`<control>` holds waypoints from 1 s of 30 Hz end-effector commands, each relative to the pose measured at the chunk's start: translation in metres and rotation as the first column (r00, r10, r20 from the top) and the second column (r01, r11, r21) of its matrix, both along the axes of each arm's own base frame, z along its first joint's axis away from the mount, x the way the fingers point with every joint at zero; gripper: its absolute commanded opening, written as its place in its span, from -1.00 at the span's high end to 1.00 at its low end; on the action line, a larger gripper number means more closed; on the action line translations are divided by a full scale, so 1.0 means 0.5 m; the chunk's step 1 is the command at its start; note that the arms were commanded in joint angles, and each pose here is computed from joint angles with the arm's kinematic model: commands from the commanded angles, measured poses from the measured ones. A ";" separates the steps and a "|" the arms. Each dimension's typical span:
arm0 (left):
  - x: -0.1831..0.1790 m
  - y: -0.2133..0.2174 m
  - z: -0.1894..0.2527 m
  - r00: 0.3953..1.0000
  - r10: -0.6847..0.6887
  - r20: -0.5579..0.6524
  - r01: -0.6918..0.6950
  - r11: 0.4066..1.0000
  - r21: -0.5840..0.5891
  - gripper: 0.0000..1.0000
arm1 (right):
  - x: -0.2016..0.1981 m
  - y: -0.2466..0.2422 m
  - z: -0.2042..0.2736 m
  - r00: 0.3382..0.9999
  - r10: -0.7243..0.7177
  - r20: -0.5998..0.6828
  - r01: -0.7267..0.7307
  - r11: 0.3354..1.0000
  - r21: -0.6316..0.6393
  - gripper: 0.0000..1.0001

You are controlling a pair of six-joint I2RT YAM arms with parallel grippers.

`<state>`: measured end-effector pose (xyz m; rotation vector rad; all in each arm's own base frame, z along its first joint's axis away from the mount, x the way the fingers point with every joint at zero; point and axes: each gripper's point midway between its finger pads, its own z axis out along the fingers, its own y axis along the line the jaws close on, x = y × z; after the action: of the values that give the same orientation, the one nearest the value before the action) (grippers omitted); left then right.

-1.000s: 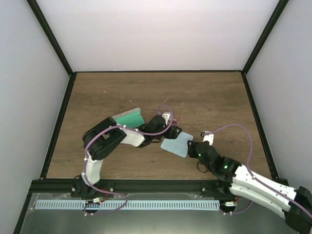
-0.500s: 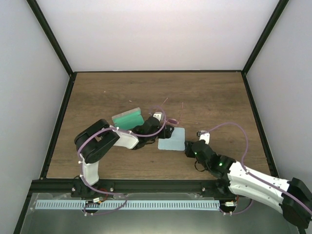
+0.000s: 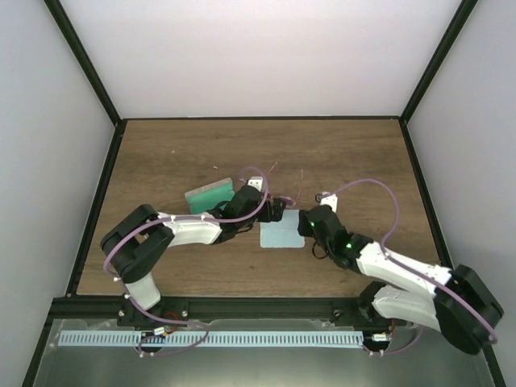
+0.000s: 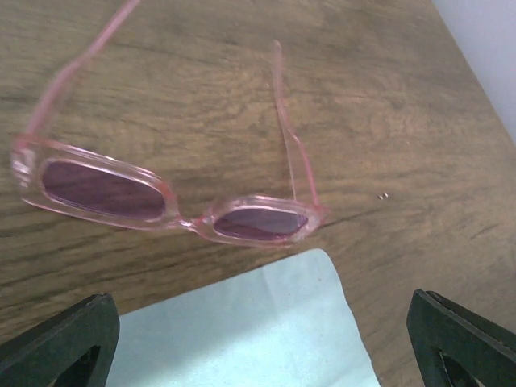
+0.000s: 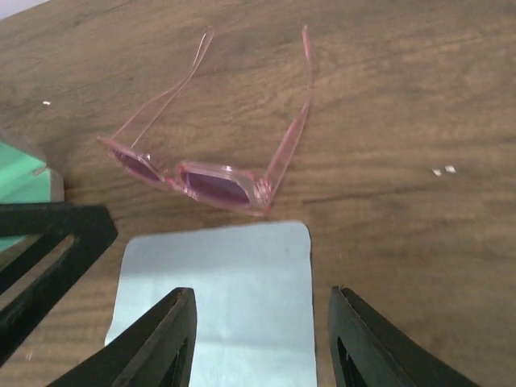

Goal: Organize the sunglasses
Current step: Adjust the glasses cleaning cloth at the center of the board, then fold the glasses cleaning cloth at the center of the board.

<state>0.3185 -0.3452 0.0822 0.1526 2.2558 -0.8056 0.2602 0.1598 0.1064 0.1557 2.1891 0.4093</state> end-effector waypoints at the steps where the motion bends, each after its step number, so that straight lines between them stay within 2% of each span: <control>1: 0.021 0.054 -0.015 0.993 0.120 0.000 -0.119 0.985 0.128 -0.95 | 0.074 0.032 0.032 0.999 0.030 0.034 -0.029 0.999 -0.036 0.08; 5: 0.026 0.091 -0.075 0.979 0.201 -0.046 -0.182 0.948 0.261 -0.58 | 0.123 0.045 -0.016 0.998 0.052 -0.045 -0.058 0.989 -0.135 0.05; 7: 0.021 0.085 -0.089 0.978 0.193 -0.077 -0.166 0.948 0.271 -0.57 | 0.145 0.043 -0.020 0.997 0.055 -0.062 -0.065 0.984 -0.167 0.05; 12: 0.029 0.087 -0.099 0.974 0.212 -0.079 -0.178 0.935 0.308 -0.50 | 0.181 0.051 -0.044 0.988 0.118 -0.102 -0.131 0.982 -0.137 0.05; 19: 0.035 0.086 -0.111 0.972 0.220 -0.082 -0.182 0.928 0.325 -0.38 | 0.205 0.078 -0.097 0.974 0.153 -0.166 -0.180 0.971 -0.159 0.16; 22: 0.039 0.081 -0.110 0.972 0.218 -0.082 -0.181 0.929 0.323 -0.25 | 0.203 0.082 -0.096 0.973 0.164 -0.164 -0.189 0.970 -0.150 0.22; 26: 0.037 0.069 -0.125 0.974 0.197 -0.107 -0.154 0.935 0.320 0.05 | 0.201 0.077 -0.094 0.974 0.157 -0.161 -0.182 0.972 -0.150 0.24; 30: 0.032 0.069 -0.141 0.973 0.194 -0.122 -0.145 0.933 0.329 0.11 | 0.199 0.072 -0.091 0.977 0.147 -0.157 -0.170 0.974 -0.149 0.24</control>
<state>0.3362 -0.3096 0.0228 0.0329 2.4595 -0.3766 0.3514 0.1929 0.0435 -0.0873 2.4276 0.2954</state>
